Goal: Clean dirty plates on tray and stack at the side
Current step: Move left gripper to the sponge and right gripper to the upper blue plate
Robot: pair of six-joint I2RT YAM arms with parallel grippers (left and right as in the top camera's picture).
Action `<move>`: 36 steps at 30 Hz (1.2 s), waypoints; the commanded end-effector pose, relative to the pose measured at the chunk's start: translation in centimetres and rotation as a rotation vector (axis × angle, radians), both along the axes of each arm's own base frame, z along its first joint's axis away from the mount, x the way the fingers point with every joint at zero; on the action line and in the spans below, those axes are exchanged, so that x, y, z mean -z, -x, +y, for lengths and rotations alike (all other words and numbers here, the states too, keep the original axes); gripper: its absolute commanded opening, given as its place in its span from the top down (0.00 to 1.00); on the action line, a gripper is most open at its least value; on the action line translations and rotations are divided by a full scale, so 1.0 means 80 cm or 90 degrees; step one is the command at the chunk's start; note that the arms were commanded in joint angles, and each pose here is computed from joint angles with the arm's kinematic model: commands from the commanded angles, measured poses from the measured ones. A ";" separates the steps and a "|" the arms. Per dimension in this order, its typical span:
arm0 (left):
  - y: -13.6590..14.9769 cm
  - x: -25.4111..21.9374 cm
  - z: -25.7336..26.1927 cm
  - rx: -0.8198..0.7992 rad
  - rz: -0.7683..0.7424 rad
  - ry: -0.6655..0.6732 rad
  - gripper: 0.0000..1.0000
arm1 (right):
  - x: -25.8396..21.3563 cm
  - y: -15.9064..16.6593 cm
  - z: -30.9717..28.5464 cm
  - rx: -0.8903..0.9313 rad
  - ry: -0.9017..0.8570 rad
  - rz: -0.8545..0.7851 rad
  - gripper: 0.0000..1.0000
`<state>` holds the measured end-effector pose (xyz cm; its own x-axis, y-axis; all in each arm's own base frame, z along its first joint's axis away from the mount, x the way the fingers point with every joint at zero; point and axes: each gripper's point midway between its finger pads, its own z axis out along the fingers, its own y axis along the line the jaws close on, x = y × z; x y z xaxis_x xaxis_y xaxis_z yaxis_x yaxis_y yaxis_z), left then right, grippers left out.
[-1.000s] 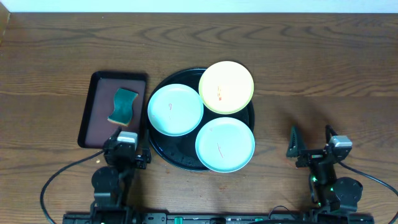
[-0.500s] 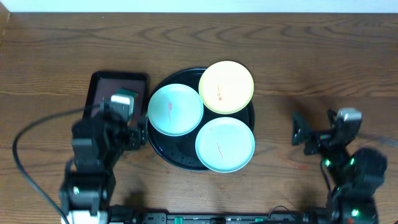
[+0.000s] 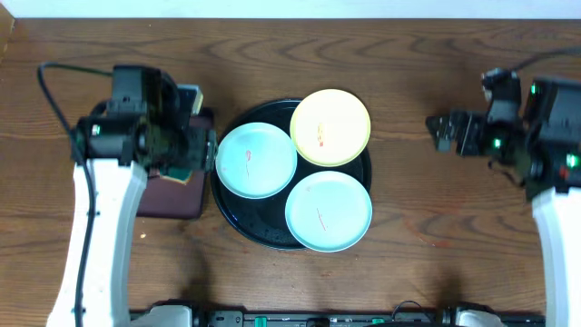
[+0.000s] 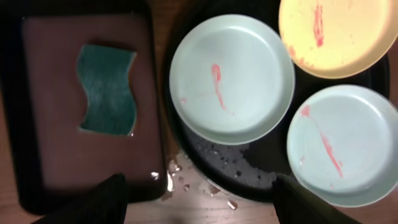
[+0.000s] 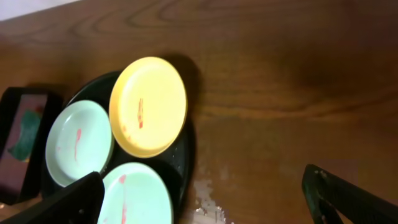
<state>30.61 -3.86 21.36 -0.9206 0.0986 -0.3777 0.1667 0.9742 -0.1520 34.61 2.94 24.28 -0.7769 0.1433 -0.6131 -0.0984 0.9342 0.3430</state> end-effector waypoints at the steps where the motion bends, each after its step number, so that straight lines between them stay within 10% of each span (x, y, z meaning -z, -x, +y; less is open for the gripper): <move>1: -0.011 0.001 -0.019 0.015 0.017 0.054 0.25 | -0.005 -0.024 0.010 -0.018 -0.026 -0.003 0.01; 8: -0.031 0.018 -0.019 0.003 0.026 0.058 0.25 | 0.006 -0.051 0.074 -0.098 -0.138 0.008 0.06; 21: -0.051 -0.011 0.111 -0.288 -0.023 -0.101 0.25 | 0.087 -0.065 0.271 -0.098 -0.001 0.171 0.30; 36: -0.047 0.017 0.163 -0.359 0.025 -0.105 0.27 | 0.244 -0.018 0.345 -0.093 0.098 0.360 0.60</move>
